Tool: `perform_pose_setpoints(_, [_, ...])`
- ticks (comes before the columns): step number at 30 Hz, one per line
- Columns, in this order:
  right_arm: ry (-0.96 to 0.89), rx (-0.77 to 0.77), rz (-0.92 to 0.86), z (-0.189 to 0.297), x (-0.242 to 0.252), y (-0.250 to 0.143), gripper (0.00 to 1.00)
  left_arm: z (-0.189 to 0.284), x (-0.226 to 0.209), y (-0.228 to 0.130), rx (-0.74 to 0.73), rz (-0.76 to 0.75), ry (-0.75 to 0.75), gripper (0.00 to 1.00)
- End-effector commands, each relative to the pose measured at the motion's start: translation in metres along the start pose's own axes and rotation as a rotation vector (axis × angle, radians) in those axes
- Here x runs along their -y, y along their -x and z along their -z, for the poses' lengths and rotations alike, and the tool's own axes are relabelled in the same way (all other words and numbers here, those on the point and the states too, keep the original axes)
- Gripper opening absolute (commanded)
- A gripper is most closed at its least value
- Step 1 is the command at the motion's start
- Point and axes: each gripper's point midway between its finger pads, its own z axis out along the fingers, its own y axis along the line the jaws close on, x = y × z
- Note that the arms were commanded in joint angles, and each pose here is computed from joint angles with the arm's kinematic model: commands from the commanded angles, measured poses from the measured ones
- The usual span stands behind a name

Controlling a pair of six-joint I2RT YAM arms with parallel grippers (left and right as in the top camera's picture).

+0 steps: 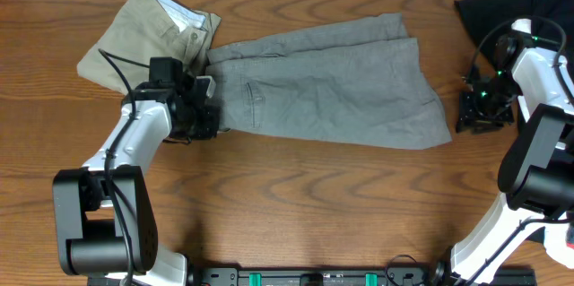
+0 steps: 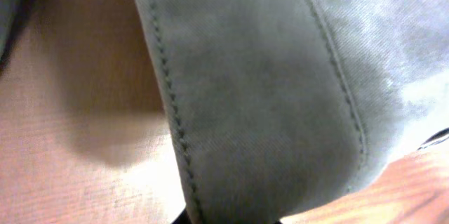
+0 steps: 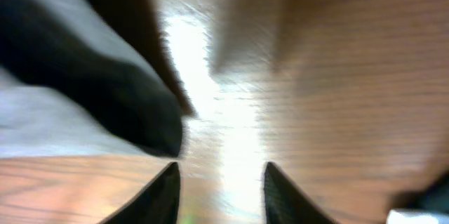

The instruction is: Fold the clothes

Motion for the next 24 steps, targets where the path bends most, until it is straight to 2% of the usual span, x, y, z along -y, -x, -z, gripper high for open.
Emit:
perform_pose_setpoints(1, [-0.09, 0.04, -0.057, 0.018, 0.019, 0.004, 0.41, 0.015, -0.002, 0.0, 0.004, -0.004, 0.026, 0.23])
perform_pose_setpoints(2, [-0.087, 0.056, -0.061, 0.022, 0.02, 0.007, 0.42, 0.016, -0.001, -0.004, -0.008, 0.0, 0.026, 0.36])
perform_pose_setpoints(3, [-0.062, 0.083, -0.064, 0.027, 0.018, 0.013, 0.43, 0.017, -0.001, -0.006, -0.018, 0.003, 0.025, 0.45])
perform_pose_setpoints(4, [-0.015, 0.121, -0.059, 0.035, 0.011, 0.022, 0.46, 0.018, 0.0, -0.008, -0.022, 0.005, 0.024, 0.66])
perform_pose_setpoints(5, [0.032, 0.155, -0.034, 0.042, 0.003, 0.029, 0.49, 0.019, 0.0, -0.008, -0.021, 0.005, 0.024, 0.72])
perform_pose_setpoints(8, [0.199, 0.291, 0.033, 0.064, -0.029, 0.058, 0.56, 0.024, 0.002, -0.002, 0.01, -0.005, 0.026, 0.76])
perform_pose_setpoints(12, [0.352, 0.49, 0.102, 0.087, -0.068, 0.104, 0.56, 0.036, 0.004, 0.02, 0.115, -0.038, 0.034, 0.79])
perform_pose_setpoints(17, [0.35, 0.622, 0.148, 0.091, -0.094, 0.145, 0.55, 0.049, 0.005, 0.067, 0.317, -0.038, 0.039, 0.8])
perform_pose_setpoints(24, [0.367, 0.701, 0.162, 0.072, -0.118, 0.185, 0.56, 0.041, 0.003, 0.108, 0.446, 0.03, -0.007, 0.8])
